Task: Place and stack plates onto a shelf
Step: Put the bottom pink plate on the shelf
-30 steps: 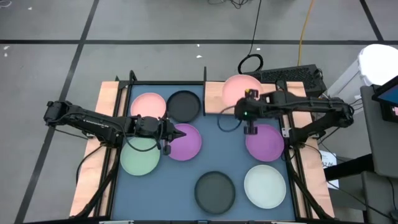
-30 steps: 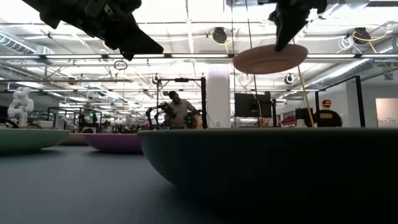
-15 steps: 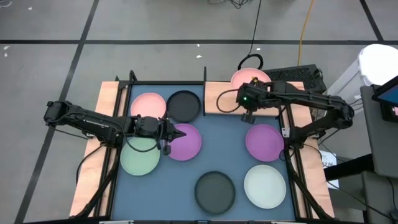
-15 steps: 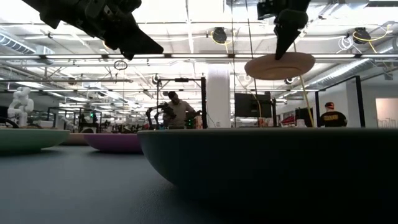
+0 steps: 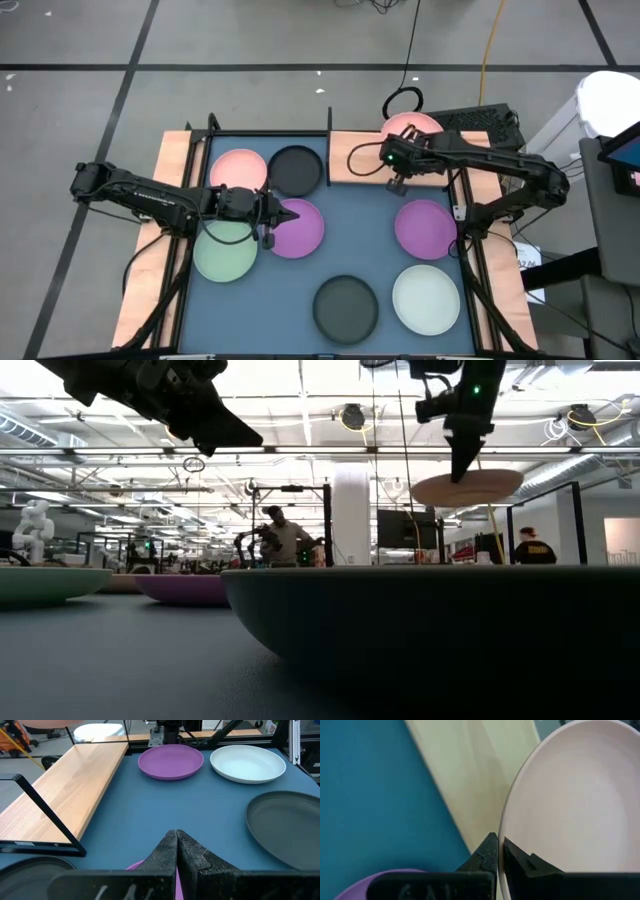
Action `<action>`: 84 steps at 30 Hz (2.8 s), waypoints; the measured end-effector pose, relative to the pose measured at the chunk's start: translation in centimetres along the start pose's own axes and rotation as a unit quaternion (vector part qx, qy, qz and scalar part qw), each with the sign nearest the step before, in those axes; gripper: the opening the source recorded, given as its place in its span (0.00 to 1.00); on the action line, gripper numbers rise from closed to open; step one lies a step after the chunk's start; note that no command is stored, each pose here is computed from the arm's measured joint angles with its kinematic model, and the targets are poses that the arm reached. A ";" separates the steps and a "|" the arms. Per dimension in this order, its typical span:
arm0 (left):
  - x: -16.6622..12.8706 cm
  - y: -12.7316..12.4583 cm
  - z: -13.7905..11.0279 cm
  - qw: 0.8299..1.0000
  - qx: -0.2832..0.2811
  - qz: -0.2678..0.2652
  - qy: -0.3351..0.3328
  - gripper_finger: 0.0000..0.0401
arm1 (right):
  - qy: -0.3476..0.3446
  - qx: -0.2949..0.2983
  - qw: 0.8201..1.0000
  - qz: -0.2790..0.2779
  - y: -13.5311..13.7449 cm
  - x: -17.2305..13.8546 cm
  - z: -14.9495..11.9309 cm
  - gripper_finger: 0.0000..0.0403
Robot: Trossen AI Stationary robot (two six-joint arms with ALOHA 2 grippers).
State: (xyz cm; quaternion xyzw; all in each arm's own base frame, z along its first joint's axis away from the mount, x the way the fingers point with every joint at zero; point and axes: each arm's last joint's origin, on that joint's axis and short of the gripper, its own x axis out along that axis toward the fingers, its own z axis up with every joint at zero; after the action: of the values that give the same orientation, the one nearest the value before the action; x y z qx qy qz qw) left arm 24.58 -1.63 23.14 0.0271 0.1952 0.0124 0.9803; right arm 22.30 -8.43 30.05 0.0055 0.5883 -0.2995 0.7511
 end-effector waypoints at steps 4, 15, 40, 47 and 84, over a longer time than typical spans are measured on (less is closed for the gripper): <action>0.0 0.0 0.0 1.000 0.000 0.000 0.000 0.00 | 0.010 0.018 1.000 -0.005 0.2 1.4 -0.5 0.00; 0.0 0.0 0.0 1.000 0.000 0.000 0.000 0.00 | -0.002 0.064 0.998 -0.007 0.5 4.5 -3.1 0.00; 0.0 0.0 0.3 1.000 -0.001 0.000 -0.014 0.00 | -0.007 0.088 0.996 -0.010 1.4 8.4 -7.0 0.00; 0.0 0.0 0.3 1.000 -0.001 0.000 -0.014 0.00 | -0.007 0.096 0.995 -0.012 1.4 9.3 -7.5 0.00; 0.0 0.0 0.3 1.000 -0.003 0.000 -0.014 0.00 | -0.015 0.087 0.996 -0.013 1.3 9.3 -7.3 0.08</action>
State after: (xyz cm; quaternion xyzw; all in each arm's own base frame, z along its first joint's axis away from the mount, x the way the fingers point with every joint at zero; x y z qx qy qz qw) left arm 24.68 -1.64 23.38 0.0246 0.1817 0.0127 0.9830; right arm 17.63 -8.80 19.09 0.0588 0.5489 -0.3590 0.7526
